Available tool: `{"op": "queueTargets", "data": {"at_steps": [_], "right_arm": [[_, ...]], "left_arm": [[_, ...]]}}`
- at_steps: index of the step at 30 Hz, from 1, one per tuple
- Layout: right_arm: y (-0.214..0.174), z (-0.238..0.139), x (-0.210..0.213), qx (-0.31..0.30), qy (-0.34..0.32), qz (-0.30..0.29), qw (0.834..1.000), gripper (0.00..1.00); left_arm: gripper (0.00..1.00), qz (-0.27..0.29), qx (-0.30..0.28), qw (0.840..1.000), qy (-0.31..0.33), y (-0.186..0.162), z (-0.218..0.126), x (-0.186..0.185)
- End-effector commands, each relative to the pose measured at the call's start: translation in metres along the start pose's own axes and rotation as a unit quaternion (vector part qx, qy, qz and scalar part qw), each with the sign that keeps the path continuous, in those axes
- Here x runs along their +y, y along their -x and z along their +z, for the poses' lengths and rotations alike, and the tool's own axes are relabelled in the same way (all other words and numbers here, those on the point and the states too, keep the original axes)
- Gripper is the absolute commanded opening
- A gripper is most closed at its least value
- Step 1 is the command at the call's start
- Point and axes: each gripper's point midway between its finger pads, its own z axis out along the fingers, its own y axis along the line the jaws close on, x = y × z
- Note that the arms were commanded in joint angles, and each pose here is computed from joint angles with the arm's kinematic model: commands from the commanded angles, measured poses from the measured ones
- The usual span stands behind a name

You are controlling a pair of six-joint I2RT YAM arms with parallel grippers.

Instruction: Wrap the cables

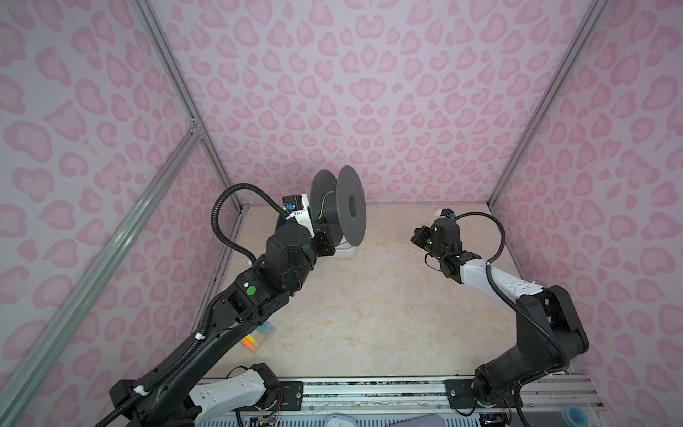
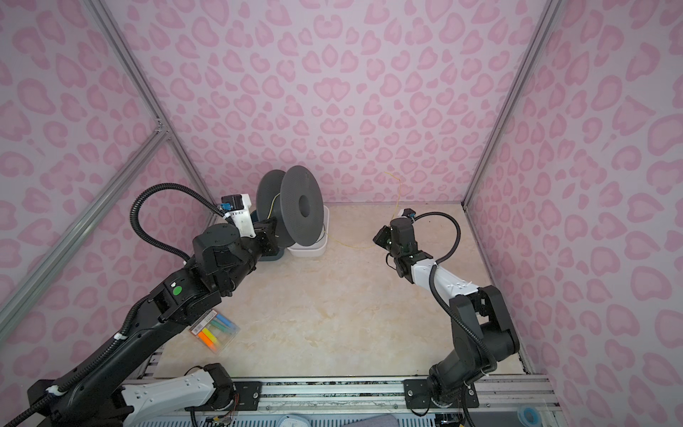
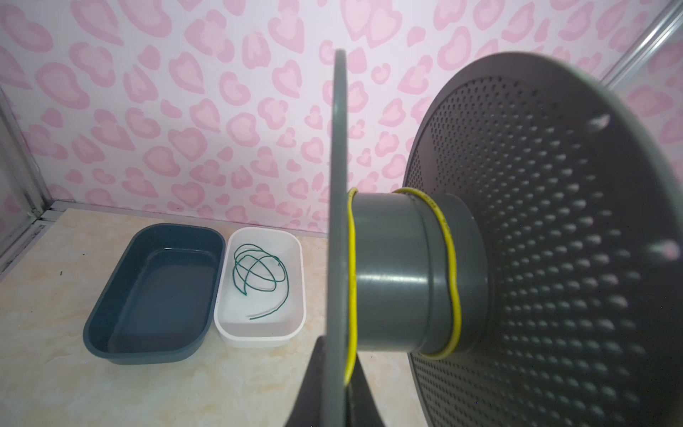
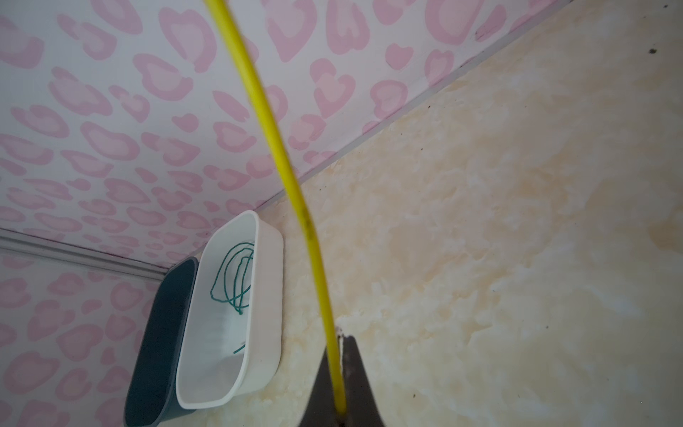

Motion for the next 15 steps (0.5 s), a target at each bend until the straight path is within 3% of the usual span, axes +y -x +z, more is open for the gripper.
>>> {"op": "queueTargets", "data": {"at_steps": [1,7,15], "right_arm": [[-0.003,-0.018,0.011,-0.021,0.007,-0.010,1.000,0.00],[-0.025,-0.064,0.038,-0.018,0.039,-0.040,0.998,0.00],[-0.013,-0.127,0.069,-0.032,0.083,-0.080,0.993,0.00]], "left_arm": [[0.04,-0.061,-0.092,0.993,0.027,0.047,0.009,-0.004],[0.04,-0.049,-0.095,0.990,0.089,0.038,0.051,0.002],[0.04,-0.021,-0.075,0.991,0.112,0.024,0.101,-0.004]]}}
